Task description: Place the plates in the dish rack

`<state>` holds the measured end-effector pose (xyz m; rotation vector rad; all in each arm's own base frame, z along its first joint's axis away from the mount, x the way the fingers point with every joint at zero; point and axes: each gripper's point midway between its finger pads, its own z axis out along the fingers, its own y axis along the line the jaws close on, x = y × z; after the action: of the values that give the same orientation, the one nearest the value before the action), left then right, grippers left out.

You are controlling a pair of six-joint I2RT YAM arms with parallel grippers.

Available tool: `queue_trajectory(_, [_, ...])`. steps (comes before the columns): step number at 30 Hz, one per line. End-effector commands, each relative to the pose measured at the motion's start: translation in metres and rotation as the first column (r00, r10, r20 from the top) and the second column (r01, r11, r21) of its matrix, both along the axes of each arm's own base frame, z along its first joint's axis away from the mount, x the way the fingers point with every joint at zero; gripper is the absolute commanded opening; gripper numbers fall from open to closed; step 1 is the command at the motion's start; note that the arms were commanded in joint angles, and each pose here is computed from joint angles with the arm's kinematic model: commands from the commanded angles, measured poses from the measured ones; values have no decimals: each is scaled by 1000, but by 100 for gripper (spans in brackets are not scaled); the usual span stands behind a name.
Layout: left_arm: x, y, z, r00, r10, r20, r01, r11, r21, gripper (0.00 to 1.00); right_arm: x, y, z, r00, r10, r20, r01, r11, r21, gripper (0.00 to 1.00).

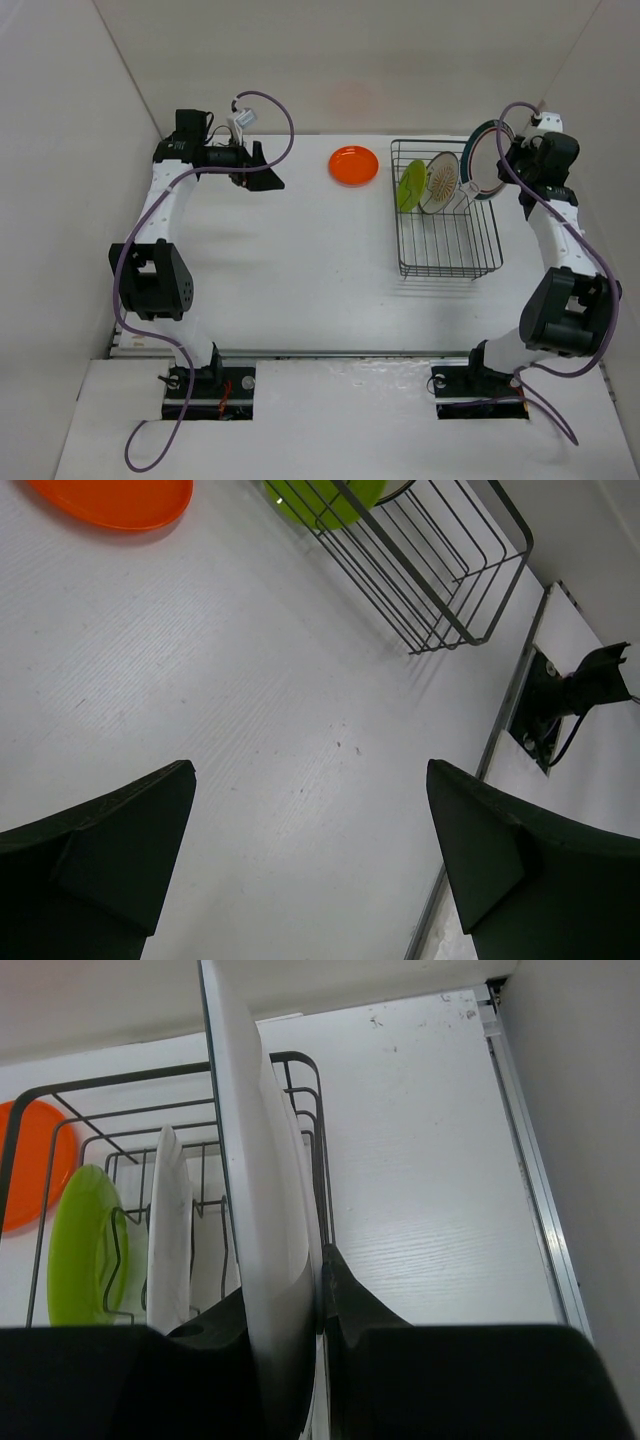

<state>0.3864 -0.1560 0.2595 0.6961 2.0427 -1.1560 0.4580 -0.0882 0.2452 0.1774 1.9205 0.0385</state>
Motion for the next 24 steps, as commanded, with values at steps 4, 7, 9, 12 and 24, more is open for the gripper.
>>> queue_trajectory(4, [-11,-4,25,996,-36,84,39,999,-25,100,20,7,30,993,0,121,3,1000,-27,0])
queue_trajectory(7, [-13,-4,26,995,-36,93,39,999,-25,100,22,9,26,994,2,111,2,999,-37,0])
queue_trajectory(9, [-13,-4,26,995,-36,93,39,999,-25,100,25,12,21,995,5,99,0,999,-47,0])
queue_trajectory(12, [-13,-4,26,995,-36,93,39,999,-25,100,29,18,11,997,-2,78,6,999,-52,0])
queue_trajectory(24, [-15,-5,25,995,-48,84,51,998,-39,100,33,25,1,998,-43,53,47,996,-76,0])
